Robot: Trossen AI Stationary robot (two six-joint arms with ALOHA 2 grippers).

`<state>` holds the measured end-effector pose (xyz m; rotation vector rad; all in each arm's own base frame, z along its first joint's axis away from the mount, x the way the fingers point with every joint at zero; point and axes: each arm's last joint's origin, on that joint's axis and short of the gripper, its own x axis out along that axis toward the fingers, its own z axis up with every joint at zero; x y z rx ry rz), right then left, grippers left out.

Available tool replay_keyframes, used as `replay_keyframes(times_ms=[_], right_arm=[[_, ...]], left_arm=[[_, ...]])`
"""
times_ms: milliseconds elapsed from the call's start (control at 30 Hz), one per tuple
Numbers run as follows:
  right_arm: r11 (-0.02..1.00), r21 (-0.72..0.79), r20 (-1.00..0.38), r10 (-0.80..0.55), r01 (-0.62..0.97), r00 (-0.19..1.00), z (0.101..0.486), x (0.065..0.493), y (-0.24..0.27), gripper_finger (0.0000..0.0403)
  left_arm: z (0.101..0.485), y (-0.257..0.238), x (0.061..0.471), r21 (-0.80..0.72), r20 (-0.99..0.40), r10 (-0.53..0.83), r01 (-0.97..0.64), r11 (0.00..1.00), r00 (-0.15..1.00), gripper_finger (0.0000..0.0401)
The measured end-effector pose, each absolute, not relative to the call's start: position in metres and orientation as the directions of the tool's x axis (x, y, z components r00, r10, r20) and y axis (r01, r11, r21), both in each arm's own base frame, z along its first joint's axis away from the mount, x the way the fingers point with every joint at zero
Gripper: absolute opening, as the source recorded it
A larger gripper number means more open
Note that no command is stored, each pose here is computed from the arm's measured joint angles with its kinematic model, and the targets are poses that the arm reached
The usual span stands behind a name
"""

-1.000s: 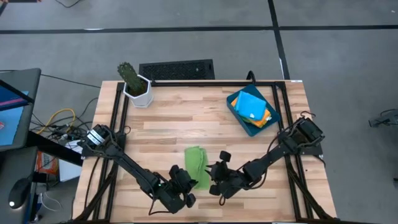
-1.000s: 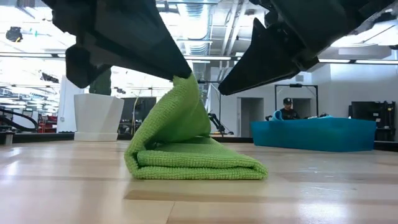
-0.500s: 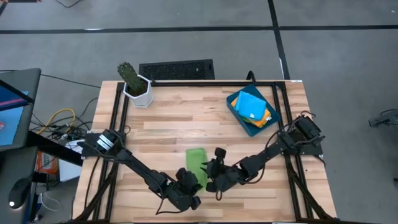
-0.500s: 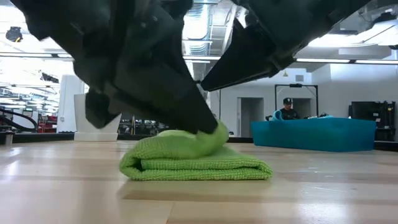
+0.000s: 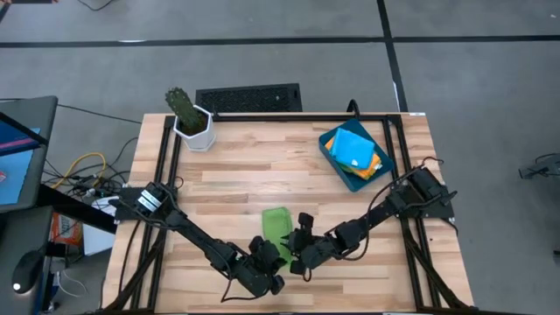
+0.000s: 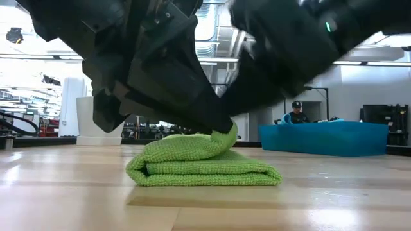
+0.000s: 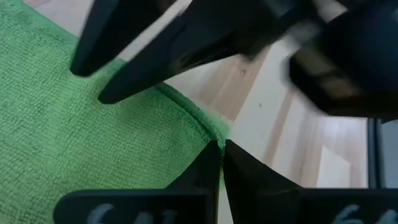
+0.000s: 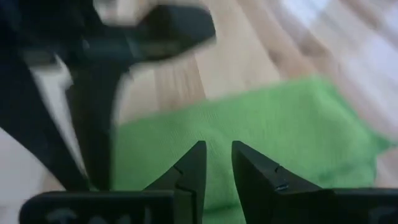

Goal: Fold microfiber towels
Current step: Fold the green microfiber cloth

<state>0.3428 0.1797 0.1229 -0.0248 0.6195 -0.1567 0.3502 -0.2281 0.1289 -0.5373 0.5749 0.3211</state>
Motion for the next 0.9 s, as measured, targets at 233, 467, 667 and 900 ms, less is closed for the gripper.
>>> replay_keyframes(times_ms=[233, 467, 667, 900], right_arm=[[0.988, -0.054, -0.638, -0.147, 0.147, 0.756, 0.102, 0.339, 0.179, 0.0101], [0.987, -0.048, -0.653, -0.148, 0.155, 0.743, 0.098, 0.33, 0.177, 0.0101], [0.987, -0.049, -0.661, -0.146, 0.152, 0.736, 0.095, 0.329, 0.179, 0.0101], [0.988, -0.063, -0.656, -0.147, 0.141, 0.74, 0.096, 0.328, 0.181, 0.0101]], left_arm=[[0.13, -0.23, 0.351, -0.405, -0.586, 0.105, -0.403, 0.821, 0.803, 0.0005], [0.141, -0.232, 0.353, -0.414, -0.56, 0.046, -0.327, 0.849, 0.827, 0.0016], [0.159, -0.231, 0.346, -0.373, -0.558, 0.054, -0.309, 0.875, 0.828, 0.0041], [0.157, -0.236, 0.333, -0.204, -0.493, 0.247, -0.386, 0.899, 0.834, 0.0034]])
